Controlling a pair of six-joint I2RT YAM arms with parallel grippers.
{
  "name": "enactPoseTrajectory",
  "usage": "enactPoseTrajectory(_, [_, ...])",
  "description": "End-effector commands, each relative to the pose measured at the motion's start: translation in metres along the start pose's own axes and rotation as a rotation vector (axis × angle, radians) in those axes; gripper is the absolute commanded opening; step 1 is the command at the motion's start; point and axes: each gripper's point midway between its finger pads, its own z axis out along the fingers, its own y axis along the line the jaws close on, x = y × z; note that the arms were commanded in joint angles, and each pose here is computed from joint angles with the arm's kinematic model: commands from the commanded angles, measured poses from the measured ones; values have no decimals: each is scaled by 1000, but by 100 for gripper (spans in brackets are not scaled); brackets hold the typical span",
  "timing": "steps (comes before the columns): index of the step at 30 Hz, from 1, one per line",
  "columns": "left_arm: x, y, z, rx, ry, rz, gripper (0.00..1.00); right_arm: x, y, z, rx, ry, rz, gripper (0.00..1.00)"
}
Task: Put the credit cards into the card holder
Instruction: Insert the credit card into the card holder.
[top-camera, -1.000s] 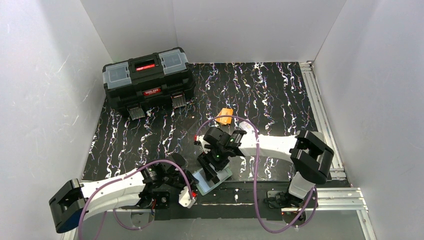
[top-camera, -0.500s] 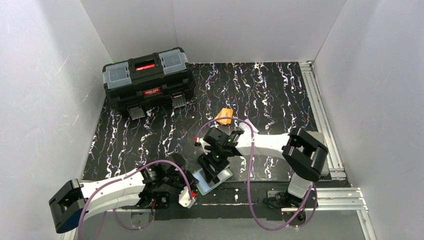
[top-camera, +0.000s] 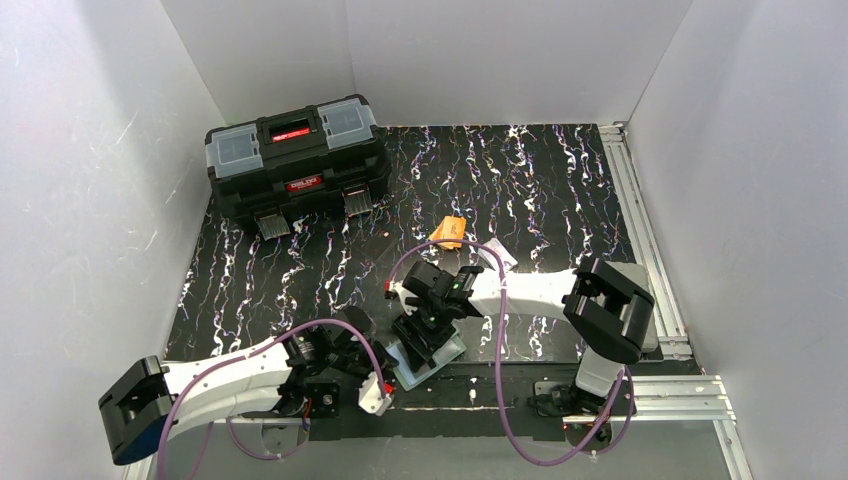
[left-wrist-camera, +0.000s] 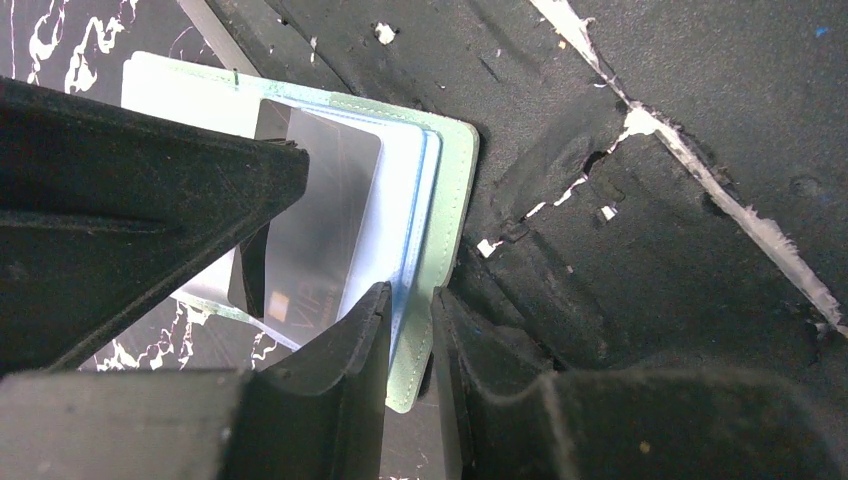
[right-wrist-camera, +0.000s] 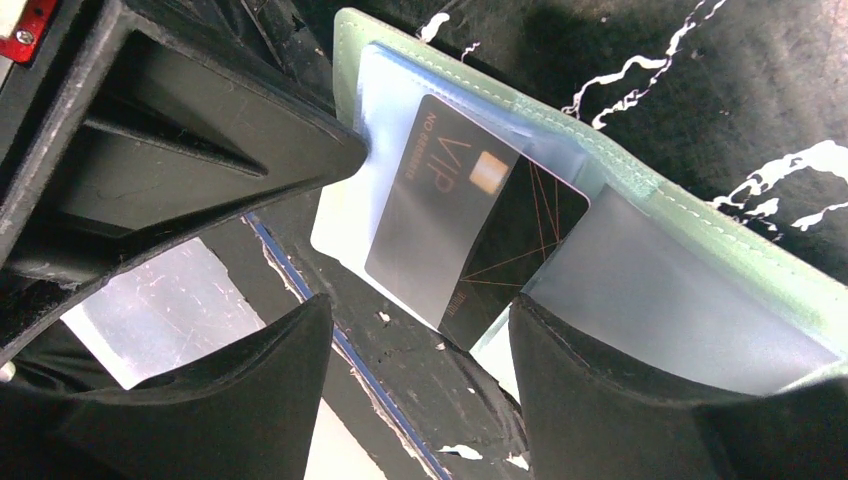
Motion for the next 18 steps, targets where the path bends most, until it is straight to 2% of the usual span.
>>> enactPoseTrajectory(1, [25, 29, -9, -116, 147, 42, 19, -10, 13, 0, -39, -19, -36, 71])
enactPoseTrajectory(18, [26, 26, -9, -122, 147, 54, 17, -27, 25, 4, -99, -21, -95, 70])
